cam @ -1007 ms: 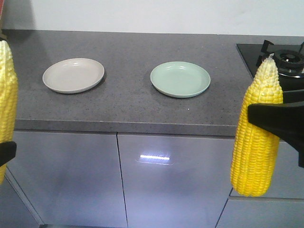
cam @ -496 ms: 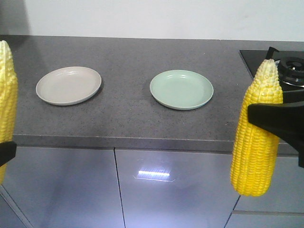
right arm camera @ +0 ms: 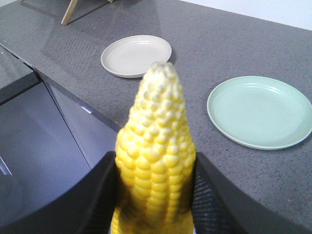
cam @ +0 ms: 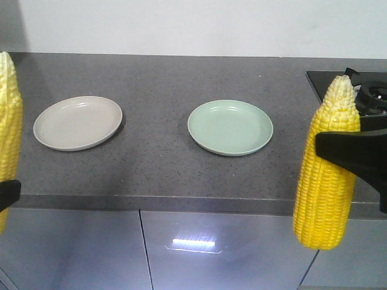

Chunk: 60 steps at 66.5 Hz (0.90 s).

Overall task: Distribute corn equally
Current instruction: 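Drive forward until the empty plates are just ahead of the grippers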

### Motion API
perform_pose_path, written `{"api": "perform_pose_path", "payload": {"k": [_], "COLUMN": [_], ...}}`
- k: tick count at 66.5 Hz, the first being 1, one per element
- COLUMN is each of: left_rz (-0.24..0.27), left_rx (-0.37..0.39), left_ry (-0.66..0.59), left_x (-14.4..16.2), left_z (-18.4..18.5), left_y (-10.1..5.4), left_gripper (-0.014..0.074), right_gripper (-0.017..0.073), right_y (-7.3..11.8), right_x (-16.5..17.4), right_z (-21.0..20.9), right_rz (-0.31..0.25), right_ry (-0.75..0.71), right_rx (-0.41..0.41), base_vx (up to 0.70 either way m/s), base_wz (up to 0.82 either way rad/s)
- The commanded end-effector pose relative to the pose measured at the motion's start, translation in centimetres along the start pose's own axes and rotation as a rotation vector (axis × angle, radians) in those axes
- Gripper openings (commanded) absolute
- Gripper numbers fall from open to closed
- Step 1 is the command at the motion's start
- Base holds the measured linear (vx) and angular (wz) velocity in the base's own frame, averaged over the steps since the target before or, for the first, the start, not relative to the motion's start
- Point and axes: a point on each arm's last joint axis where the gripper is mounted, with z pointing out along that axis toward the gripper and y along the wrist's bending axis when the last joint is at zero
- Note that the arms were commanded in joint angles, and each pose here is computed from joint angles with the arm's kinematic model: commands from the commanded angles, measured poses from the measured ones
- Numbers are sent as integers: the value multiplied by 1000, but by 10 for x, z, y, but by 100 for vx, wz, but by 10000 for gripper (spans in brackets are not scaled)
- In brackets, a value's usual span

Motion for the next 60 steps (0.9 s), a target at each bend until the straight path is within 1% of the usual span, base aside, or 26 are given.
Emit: {"api": "perform_pose_path", "payload": {"k": [1,60], "left_rz": [-11,-11], "left_rx": [-2,-2], "left_ry": [-95,-95], "left_x": [-13,-13], "left_z": [-4,-4], "left_y": [0,0], "left_gripper": [271,271], "right_gripper": [244,244], "right_y": [2,2], "right_x": [-12,-12], "right_z": [-6,-6], "right_rz": [0,0], "right_ry": [-90,-90], "right_rx": [12,11], "base_vx": [11,10], "base_wz": [-2,-2]}}
